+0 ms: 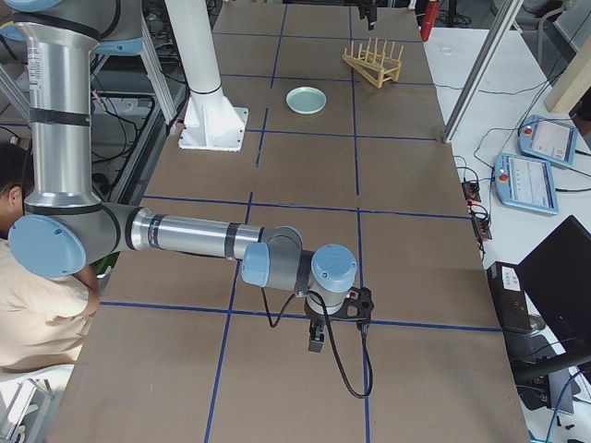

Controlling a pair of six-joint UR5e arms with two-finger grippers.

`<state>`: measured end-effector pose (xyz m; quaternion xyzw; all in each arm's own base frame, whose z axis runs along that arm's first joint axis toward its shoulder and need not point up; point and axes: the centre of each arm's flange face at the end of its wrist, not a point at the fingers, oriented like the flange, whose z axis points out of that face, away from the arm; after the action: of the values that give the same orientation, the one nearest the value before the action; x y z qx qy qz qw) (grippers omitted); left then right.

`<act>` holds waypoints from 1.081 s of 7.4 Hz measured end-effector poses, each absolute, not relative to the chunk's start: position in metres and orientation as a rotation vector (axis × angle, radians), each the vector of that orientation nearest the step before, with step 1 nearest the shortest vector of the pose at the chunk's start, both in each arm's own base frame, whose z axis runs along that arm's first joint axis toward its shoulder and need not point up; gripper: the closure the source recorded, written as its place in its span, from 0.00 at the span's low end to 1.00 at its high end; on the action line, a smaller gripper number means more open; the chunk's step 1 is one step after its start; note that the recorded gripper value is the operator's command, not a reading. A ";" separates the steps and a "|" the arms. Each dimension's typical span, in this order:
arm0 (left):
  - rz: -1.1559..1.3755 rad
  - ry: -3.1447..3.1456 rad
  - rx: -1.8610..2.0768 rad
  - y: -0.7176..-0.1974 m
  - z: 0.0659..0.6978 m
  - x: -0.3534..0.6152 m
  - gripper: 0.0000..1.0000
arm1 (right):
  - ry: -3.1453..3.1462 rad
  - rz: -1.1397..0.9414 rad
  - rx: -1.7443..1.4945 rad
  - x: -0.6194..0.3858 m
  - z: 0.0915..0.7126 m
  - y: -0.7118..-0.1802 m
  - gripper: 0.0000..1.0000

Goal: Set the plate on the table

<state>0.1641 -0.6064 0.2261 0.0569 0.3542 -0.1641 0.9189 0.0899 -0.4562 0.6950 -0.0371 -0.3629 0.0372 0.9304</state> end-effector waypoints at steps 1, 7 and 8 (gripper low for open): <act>-0.242 0.689 0.154 -0.617 0.278 0.085 0.00 | -0.743 0.076 -0.076 0.090 0.695 -0.456 0.00; -0.032 0.766 0.086 -0.496 0.641 -0.131 0.00 | -0.743 0.077 -0.077 0.090 0.696 -0.456 0.00; -0.040 0.805 0.087 -0.482 0.651 -0.126 0.00 | -0.743 0.076 -0.077 0.090 0.695 -0.456 0.00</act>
<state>-0.1263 -0.4825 0.6511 0.0423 0.3917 -0.0195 0.9189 0.0899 -0.4561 0.6955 -0.0376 -0.3629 0.0373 0.9303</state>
